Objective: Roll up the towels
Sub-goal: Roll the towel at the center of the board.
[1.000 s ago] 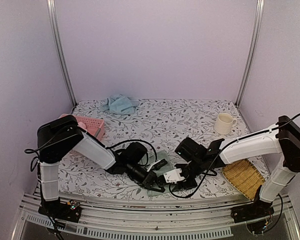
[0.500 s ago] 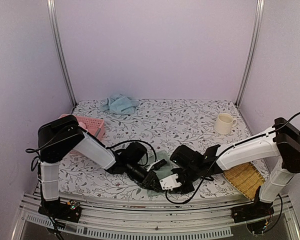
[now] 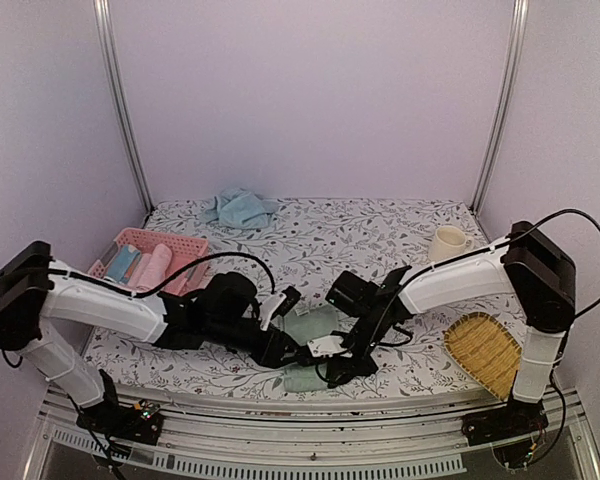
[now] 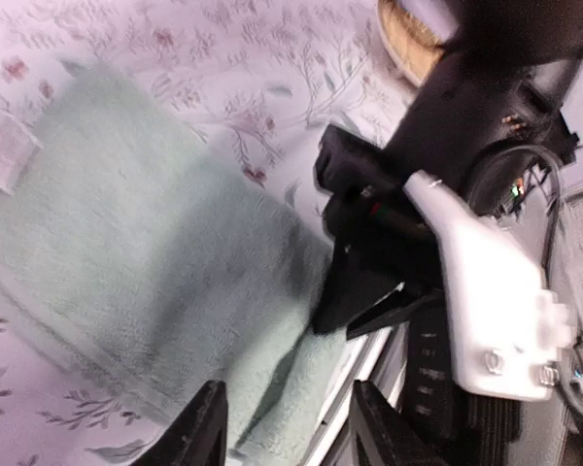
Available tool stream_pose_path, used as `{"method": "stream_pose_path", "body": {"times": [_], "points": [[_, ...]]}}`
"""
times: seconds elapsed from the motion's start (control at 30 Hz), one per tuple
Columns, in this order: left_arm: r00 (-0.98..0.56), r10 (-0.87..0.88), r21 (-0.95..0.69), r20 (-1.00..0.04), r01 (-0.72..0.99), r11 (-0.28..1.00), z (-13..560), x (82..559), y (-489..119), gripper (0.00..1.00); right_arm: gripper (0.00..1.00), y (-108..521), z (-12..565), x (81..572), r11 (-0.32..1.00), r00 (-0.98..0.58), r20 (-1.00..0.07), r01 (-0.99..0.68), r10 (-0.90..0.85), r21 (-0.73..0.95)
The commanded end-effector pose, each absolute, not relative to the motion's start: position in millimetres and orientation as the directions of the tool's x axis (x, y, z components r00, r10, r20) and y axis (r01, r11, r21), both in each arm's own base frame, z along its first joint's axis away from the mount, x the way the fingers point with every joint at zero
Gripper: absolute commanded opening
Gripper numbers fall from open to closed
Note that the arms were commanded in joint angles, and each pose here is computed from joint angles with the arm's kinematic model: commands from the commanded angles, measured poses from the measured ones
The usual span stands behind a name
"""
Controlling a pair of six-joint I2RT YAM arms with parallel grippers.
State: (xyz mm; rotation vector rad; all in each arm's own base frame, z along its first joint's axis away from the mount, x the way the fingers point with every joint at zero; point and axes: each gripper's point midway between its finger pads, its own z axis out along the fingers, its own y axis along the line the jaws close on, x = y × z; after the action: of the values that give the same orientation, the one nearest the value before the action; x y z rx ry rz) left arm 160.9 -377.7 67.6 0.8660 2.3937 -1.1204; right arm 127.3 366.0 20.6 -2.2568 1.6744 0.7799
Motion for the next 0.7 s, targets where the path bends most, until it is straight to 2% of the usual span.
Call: {"method": "stream_pose_path", "body": {"times": [0.0,0.2,0.3,0.43,0.57,0.67], "points": [[-0.581,0.322,-0.296,-0.747,0.726,0.621,90.0,173.7,-345.3,0.44,0.03,343.9,11.8,105.4,-0.223,-0.050,-0.438,-0.806,-0.898,0.549],[-0.365,0.445,-0.072,-0.818,0.832,0.550,88.2,136.8,-334.4,0.39,0.03,347.7,3.8,127.1,-0.086,-0.246,-0.293,-0.613,-0.924,0.786],[-0.302,0.488,0.051,-0.819,0.809,0.585,93.4,147.0,-332.8,0.40,0.03,346.8,-6.7,135.4,-0.047,-0.302,-0.251,-0.550,-0.920,0.834],[-0.182,0.537,0.111,-0.824,0.877,0.467,101.7,138.8,-356.4,0.40,0.03,349.2,-10.5,143.0,-0.025,-0.332,-0.232,-0.524,-0.914,0.851],[-0.087,0.617,0.128,-0.782,0.947,0.296,87.0,120.8,-387.8,0.40,0.04,349.7,-14.5,144.7,-0.008,-0.336,-0.214,-0.522,-0.917,0.853],[-0.040,0.671,0.143,-0.741,0.966,0.216,75.2,114.4,-409.6,0.38,0.04,349.7,-16.4,145.1,-0.001,-0.339,-0.208,-0.521,-0.918,0.854]]}}
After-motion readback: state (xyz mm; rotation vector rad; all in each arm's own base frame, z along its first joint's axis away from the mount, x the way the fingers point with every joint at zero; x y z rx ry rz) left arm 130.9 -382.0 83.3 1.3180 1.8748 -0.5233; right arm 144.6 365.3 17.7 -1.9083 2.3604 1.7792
